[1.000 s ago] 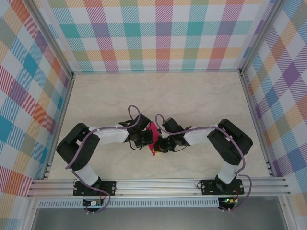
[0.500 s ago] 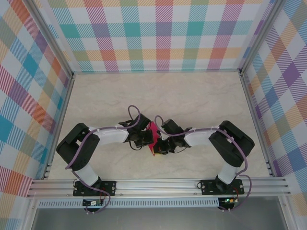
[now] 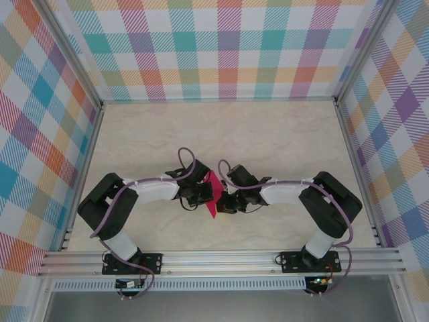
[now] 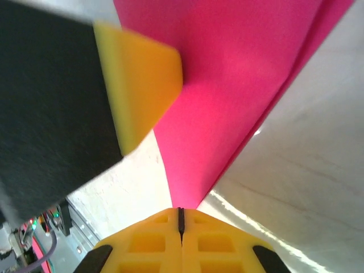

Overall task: Fold a paper plane with a square sheet of paper (pick it up from the middle)
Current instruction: Third fold the triangle at the center of the table.

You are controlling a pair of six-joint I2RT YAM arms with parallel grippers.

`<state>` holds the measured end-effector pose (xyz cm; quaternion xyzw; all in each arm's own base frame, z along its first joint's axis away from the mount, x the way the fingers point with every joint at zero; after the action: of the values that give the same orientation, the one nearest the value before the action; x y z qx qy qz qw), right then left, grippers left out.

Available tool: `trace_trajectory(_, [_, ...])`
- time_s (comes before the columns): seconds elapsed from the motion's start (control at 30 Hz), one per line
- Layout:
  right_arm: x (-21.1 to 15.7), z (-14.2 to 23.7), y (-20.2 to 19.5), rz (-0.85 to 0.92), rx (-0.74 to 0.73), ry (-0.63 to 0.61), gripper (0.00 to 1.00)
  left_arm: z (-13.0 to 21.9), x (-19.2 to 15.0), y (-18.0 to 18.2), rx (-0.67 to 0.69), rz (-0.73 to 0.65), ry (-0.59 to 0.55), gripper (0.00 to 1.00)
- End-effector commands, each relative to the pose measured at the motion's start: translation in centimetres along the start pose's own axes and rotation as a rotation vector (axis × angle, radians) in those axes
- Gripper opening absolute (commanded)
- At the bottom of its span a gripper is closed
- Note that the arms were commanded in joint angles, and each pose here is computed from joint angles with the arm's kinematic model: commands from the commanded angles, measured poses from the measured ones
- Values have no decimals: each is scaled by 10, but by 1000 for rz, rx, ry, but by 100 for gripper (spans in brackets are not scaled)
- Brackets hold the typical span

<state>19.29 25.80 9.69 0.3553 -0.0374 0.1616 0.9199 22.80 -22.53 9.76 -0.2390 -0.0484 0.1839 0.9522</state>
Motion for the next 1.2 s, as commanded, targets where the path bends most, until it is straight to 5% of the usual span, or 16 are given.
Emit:
trace_trajectory(0.0, [18,8,-10,-14,-56,-52,0,-3,-9,27,140,16,4,0])
trace_trajectory(0.77, [69,-3,-33,-178,-46,-70,0,-6,-14,41,224,-6,35,0])
trace_trajectory(1.17, [89,-5,-43,-228,-180,-70,0,-4,-16,47,239,-20,37,0])
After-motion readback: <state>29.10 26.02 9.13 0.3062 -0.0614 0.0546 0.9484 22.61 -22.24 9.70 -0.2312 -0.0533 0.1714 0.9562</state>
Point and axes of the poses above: each hand's point on the last joint's axis, 136 mm out from that joint toward the fingers, its own z axis back along the fingers, its own y axis along the line the jaws close on, x = y × z, the point moved 9 cm from there along z, back along the fingers, and after that the axes turned 12 degrees about z, right-handed, at the moved point
